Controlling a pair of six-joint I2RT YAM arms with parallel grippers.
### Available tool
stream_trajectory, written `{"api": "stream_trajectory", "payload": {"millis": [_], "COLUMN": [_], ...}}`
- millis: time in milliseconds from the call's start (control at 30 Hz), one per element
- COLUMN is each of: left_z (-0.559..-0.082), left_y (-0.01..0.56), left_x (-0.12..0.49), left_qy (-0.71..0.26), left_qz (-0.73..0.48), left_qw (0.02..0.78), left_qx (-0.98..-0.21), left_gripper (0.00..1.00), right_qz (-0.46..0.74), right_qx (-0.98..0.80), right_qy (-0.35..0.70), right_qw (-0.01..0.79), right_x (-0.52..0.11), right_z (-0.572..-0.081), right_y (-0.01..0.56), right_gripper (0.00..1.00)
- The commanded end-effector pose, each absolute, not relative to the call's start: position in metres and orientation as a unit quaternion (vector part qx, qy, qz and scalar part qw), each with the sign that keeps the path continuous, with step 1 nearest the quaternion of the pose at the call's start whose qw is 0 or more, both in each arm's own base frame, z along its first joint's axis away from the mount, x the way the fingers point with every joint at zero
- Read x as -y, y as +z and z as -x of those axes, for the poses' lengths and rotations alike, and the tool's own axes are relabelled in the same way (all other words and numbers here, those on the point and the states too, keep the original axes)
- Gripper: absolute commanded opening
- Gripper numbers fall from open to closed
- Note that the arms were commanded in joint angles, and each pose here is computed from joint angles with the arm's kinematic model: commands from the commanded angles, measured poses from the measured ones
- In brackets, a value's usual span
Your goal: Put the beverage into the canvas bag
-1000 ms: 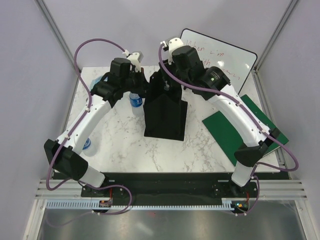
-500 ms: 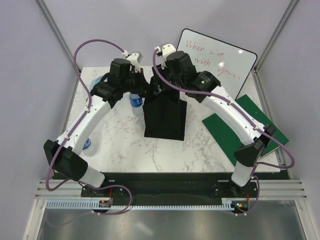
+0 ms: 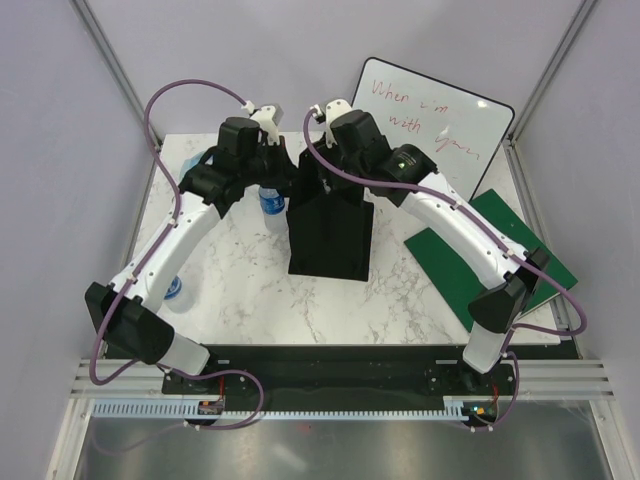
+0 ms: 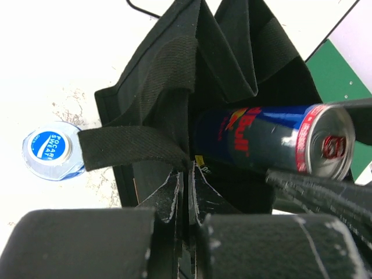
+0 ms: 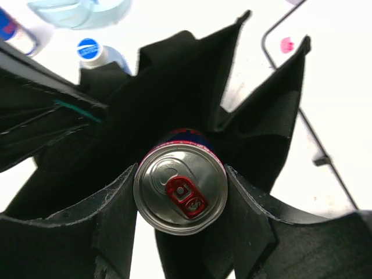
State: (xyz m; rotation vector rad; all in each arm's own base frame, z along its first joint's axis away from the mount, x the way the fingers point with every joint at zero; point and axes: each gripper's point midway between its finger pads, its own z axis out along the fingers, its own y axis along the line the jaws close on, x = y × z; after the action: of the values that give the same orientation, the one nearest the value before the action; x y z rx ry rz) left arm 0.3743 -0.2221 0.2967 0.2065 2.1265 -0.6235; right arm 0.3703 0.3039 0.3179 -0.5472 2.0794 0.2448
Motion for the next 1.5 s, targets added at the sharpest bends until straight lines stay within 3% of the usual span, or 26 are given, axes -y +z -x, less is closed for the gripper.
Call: {"api": "stream_trajectory", "payload": {"millis": [0,267,500,600,967,1133,1267,1467], "left_z": [-0.369,-0.368,-0.37,-0.369,-0.371,-0.372,-0.372,-0.368], "left_y": [0.314,0.317,0.318,0.318,0.324,0.32,0.314,0.313], "left_x": [0.219,0.224,0.221,0.22,0.216,0.214,0.214,0.21], "left_qy": [-0.262,-0.274,-0.271,-0.271,-0.266,-0.257,-0.254,-0.249], "left_qz": [-0.067,-0.067,-0.055,-0.052,-0.03,-0.029,-0.029,-0.027], "left_qw": [0.461,0.457,0.46,0.46,0.466,0.463,0.456,0.458], "left_qx": [-0.845,-0.843,-0.844,-0.844,-0.843,-0.848,-0.852,-0.853], "left_gripper": [0.02,0.02,0.02,0.02,0.02,0.02,0.02,0.02], "right_qz": [0.226,0.262,0.277,0.292,0.289,0.287,0.28,0.301], "right_qx": [-0.811,-0.825,-0.822,-0.834,-0.846,-0.844,-0.829,-0.837], "right_qy": [0.188,0.194,0.195,0.212,0.201,0.195,0.191,0.171], "right_qw": [0.506,0.461,0.457,0.418,0.399,0.409,0.444,0.424], "right_x": [-0.326,-0.344,-0.349,-0.357,-0.349,-0.352,-0.355,-0.357], "right_z": [-0.36,-0.361,-0.381,-0.37,-0.349,-0.358,-0.375,-0.383], "right_y": [0.365,0.319,0.315,0.288,0.25,0.252,0.289,0.266], "right_gripper": [0.0,0.0,0.0,0.0,0.0,0.0,0.0,0.0]}}
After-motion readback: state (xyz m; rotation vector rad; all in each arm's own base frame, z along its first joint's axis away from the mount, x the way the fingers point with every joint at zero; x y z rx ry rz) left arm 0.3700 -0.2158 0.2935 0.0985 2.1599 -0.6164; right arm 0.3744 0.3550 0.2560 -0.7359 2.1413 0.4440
